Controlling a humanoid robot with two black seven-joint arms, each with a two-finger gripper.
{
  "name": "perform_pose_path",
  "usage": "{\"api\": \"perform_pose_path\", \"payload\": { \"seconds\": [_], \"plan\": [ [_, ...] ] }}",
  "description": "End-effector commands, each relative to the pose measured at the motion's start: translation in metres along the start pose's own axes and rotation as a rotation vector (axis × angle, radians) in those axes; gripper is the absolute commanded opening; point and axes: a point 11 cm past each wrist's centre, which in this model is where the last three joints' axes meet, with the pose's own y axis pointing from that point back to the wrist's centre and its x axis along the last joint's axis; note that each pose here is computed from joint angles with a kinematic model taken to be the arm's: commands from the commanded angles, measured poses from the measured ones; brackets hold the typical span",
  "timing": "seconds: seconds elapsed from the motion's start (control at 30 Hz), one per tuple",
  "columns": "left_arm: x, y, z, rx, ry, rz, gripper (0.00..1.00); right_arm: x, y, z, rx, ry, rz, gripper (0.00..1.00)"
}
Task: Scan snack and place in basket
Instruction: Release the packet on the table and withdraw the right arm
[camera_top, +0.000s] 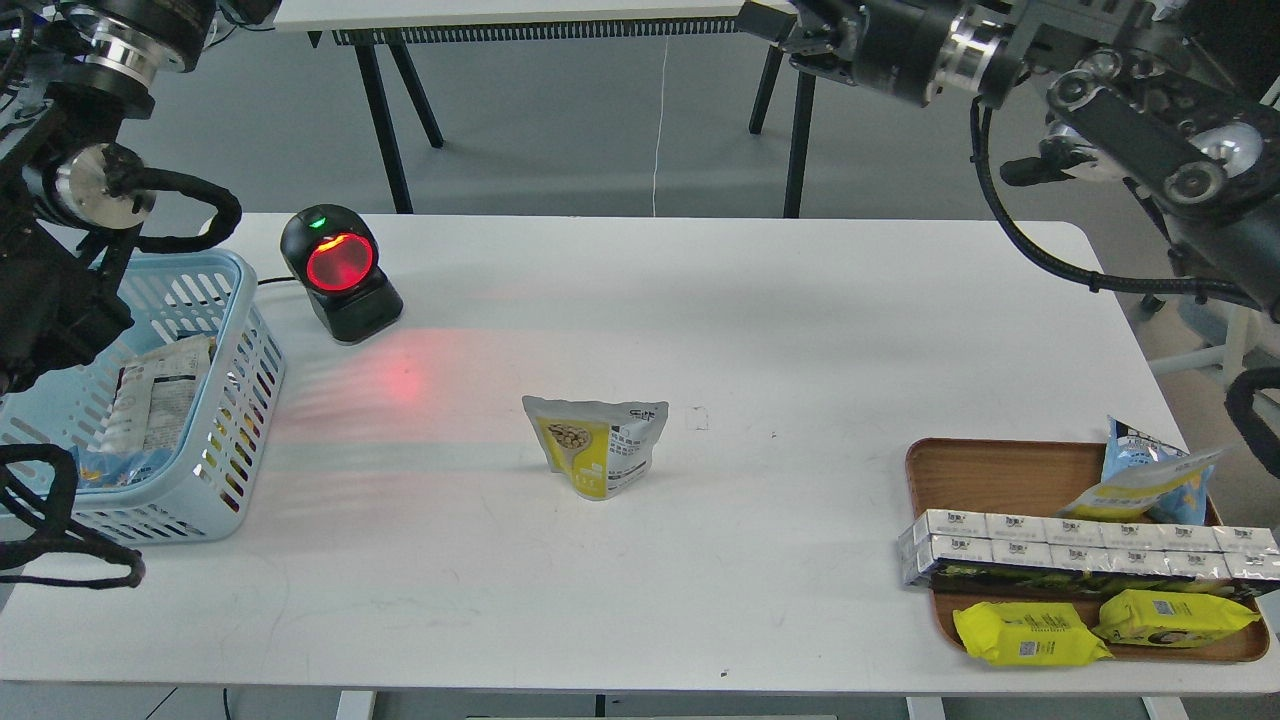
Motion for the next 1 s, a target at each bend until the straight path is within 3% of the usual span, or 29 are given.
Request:
{"api": "perform_pose_path", "payload": {
  "seconds": [0.0,0.17,0.37,0.5,0.67,0.87,0.97],
  "plan": [
    [0.023,0.016,0.005,-0.030,0.020,0.066,1.00,0.030,0.031,0.004,0.059,-0.160,0.146,1.00],
    [0.022,0.008,0.023,-0.089,0.042,0.073,1.00,0.046,0.054,0.010,0.072,-0.201,0.220,1.00],
    [-0.041,-0.036,0.032,-0.064,-0.023,-0.114,1.00,0.063,0.085,0.017,0.065,-0.208,0.295,1.00],
    [-0.094,-0.068,0.069,-0.019,-0.220,-0.322,1.00,0.075,0.109,0.023,0.075,-0.231,0.362,1.00],
    [-0.196,-0.098,0.100,0.067,-0.553,-0.644,1.00,0.067,0.135,0.053,0.135,-0.412,0.478,1.00],
    [-0.271,-0.088,0.100,0.144,-0.866,-0.933,1.00,0.062,0.160,0.080,0.193,-0.593,0.604,1.00],
    [-0.303,-0.061,0.061,0.235,-1.065,-1.158,1.00,0.054,0.172,0.095,0.195,-0.657,0.645,1.00]
  ]
}}
